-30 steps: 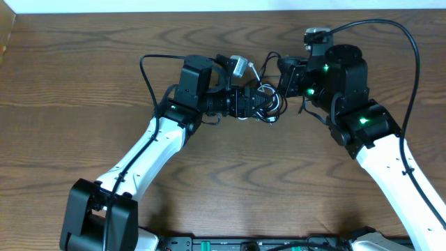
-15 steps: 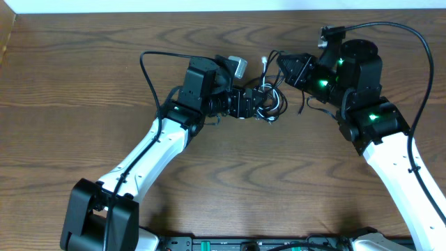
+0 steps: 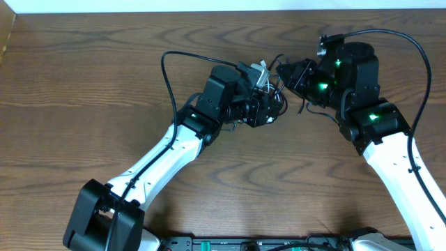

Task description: Untangle cables

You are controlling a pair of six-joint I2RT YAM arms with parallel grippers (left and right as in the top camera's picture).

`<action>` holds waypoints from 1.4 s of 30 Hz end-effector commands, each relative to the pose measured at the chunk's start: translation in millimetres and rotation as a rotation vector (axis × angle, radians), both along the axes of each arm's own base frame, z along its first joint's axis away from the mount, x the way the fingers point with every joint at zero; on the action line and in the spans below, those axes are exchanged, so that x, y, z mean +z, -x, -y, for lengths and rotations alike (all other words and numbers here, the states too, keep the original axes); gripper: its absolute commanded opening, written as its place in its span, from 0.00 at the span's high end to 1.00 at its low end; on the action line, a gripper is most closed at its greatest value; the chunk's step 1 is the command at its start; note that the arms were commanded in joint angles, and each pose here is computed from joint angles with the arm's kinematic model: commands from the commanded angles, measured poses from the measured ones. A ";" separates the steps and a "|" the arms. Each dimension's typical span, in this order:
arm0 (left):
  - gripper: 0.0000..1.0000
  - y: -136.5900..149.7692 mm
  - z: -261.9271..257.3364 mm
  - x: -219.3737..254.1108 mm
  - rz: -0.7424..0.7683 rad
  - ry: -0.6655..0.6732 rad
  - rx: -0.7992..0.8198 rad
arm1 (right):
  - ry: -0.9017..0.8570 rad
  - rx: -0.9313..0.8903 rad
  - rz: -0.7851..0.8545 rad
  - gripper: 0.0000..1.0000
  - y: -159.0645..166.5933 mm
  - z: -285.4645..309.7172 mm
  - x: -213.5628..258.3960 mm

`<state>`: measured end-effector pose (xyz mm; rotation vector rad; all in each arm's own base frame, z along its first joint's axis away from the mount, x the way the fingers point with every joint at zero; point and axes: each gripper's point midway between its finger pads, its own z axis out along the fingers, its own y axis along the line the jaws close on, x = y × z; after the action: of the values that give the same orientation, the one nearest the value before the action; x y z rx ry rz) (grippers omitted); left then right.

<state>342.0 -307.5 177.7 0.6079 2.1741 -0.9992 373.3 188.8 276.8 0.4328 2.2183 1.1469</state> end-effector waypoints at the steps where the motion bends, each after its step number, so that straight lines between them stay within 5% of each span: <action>1: 0.76 -2.6 -1.2 -0.4 0.020 -0.014 0.008 | 0.005 -0.017 0.027 0.99 -1.6 4.3 10.8; 3: 0.92 -0.1 -5.2 -8.4 -0.009 -0.043 0.019 | 0.006 -0.018 0.027 0.99 -1.8 4.7 10.8; 12: 0.93 15.6 -64.4 -65.5 -0.174 -0.333 0.129 | 0.296 -0.193 0.061 0.99 -17.8 59.3 -14.8; 17: 0.93 11.7 -98.4 -48.1 -0.191 -0.328 0.208 | 0.579 -0.297 -0.038 0.99 -6.3 118.6 -48.2; 20: 0.93 5.8 -117.1 -15.8 -0.128 -0.282 0.268 | 0.694 -0.234 -0.088 0.90 7.9 131.3 -63.4; 29: 0.93 21.3 -142.6 -12.3 -0.191 -0.307 0.313 | 0.866 -0.175 -0.157 0.83 27.8 151.6 -79.2; 32: 0.93 8.7 -167.8 24.5 -0.102 -0.243 0.408 | 0.893 -0.161 -0.184 0.63 34.2 155.0 -83.7; 37: 0.93 4.0 -199.9 53.7 -0.033 -0.197 0.511 | 0.882 -0.127 -0.218 0.57 42.1 151.8 -90.1; 42: 0.93 5.6 -214.9 41.7 -0.066 -0.260 0.568 | 0.807 -0.010 -0.251 0.41 42.8 129.7 -107.3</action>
<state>335.0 -105.5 221.8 0.0856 2.3347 -0.5297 329.0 44.0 177.8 0.3014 2.5972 0.0282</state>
